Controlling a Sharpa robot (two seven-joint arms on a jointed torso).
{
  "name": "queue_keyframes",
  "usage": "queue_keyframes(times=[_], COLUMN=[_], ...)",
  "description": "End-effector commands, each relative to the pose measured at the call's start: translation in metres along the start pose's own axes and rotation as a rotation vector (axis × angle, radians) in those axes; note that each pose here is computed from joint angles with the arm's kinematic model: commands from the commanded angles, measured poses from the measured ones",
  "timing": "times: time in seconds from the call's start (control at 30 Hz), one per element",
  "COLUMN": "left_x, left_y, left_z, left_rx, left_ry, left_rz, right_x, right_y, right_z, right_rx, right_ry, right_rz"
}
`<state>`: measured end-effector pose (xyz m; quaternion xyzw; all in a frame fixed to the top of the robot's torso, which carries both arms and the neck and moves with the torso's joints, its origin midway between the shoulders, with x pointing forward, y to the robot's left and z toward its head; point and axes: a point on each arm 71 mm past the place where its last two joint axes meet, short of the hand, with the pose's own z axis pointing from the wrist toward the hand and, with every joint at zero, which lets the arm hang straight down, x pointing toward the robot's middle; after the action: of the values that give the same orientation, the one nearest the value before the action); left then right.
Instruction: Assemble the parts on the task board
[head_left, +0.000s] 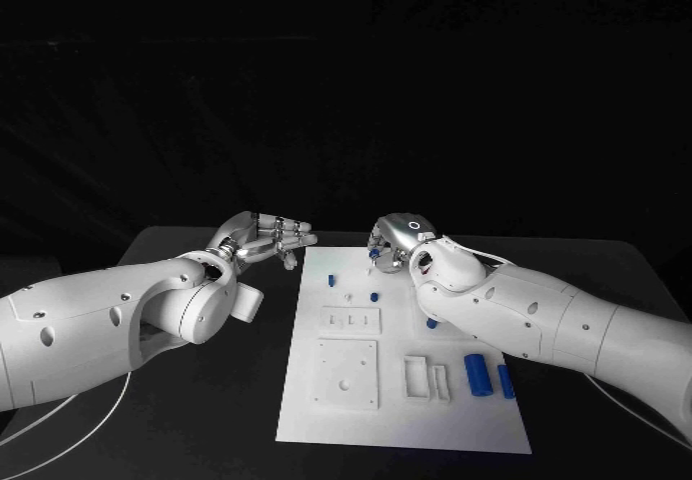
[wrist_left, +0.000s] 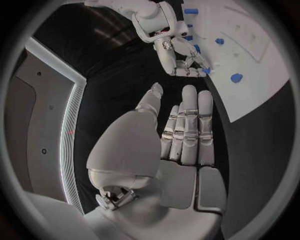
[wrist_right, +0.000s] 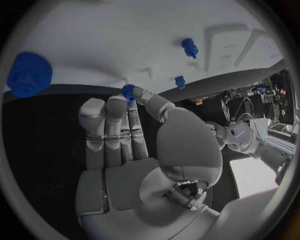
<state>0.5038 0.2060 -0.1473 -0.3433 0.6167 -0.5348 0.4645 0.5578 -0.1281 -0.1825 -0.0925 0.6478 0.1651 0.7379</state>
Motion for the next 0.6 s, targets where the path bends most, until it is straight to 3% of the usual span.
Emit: queue_keyframes(times=[0.03,0.6], left_x=[0.0016,0.0028], left_y=[-0.0036,-0.0044], left_z=[0.0007,0.0009], left_rx=[0.015,0.015], left_ry=[0.013,0.017], left_rz=[-0.002,-0.003], right_x=[0.0017,0.0089], right_y=[0.0011,-0.0017], right_z=[0.0002,0.0029], right_rx=[-0.013,0.004], right_ry=[0.02,0.039], right_rz=[-0.018,-0.029])
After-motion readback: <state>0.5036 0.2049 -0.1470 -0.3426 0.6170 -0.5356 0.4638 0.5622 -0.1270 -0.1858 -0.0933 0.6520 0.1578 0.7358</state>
